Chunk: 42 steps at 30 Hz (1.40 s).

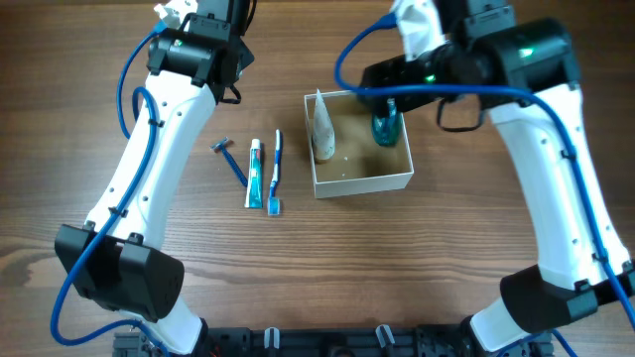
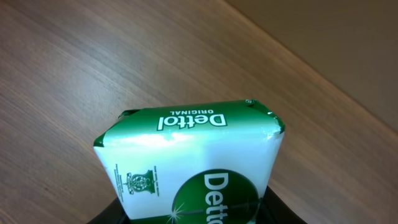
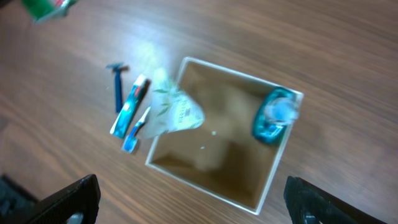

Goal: Pack container
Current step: 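Hold the soap aloft and move the right gripper over the box, then lower the right gripper into the box and grasp the white Pantene tube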

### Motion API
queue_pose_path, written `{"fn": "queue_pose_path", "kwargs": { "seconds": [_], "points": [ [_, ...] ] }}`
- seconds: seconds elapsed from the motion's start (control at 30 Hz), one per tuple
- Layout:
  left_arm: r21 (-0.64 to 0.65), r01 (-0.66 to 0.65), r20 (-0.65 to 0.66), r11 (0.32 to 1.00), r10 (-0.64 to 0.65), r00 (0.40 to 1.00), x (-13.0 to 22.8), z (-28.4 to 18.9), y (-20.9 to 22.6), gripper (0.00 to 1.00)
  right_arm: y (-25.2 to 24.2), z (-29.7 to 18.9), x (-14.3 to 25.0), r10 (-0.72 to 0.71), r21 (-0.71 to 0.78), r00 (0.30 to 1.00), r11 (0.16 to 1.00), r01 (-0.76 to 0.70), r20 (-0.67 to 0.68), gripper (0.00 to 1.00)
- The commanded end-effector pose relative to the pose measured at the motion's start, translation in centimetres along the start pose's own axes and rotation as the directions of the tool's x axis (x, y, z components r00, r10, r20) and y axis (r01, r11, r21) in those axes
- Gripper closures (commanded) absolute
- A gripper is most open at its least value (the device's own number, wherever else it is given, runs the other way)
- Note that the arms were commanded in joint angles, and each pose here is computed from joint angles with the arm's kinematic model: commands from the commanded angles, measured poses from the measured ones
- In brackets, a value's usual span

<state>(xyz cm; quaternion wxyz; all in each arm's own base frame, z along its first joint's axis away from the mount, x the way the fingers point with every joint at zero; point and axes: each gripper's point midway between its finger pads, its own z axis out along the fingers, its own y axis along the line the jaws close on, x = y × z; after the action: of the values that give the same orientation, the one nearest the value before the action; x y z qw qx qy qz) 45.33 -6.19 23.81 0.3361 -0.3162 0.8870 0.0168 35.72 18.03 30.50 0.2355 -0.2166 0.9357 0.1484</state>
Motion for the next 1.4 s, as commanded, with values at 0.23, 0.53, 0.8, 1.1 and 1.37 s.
{"fn": "queue_pose_path", "kwargs": {
  "seconds": [0.23,0.53,0.8,1.1,1.37],
  "points": [
    [-0.009,0.009,0.059,1.0,-0.008,0.998,-1.7,-0.3,0.1,0.8,5.0,6.6,2.4,-0.178,-0.059,0.964,0.984,0.17,-0.197,0.04],
    [-0.008,0.008,0.058,1.0,-0.008,0.998,-1.7,-0.4,0.1,0.8,4.4,11.7,3.9,-0.21,-0.031,0.924,0.977,0.211,-0.321,0.12],
    [-0.008,0.008,0.059,1.0,-0.008,0.998,-1.7,-0.4,0.1,0.8,3.8,13.9,3.2,-0.22,-0.009,0.925,0.974,0.228,-0.31,0.14],
    [-0.008,0.009,0.059,1.0,-0.008,0.998,-1.7,-0.4,0.1,0.8,3.9,14.3,2.3,-0.234,-0.008,0.933,0.971,0.241,-0.274,0.39],
    [-0.008,0.009,0.059,1.0,-0.008,0.998,-1.7,-0.4,0.1,0.8,3.9,14.3,2.2,-0.216,-0.003,0.938,0.975,0.224,-0.271,0.7]
  ]
}}
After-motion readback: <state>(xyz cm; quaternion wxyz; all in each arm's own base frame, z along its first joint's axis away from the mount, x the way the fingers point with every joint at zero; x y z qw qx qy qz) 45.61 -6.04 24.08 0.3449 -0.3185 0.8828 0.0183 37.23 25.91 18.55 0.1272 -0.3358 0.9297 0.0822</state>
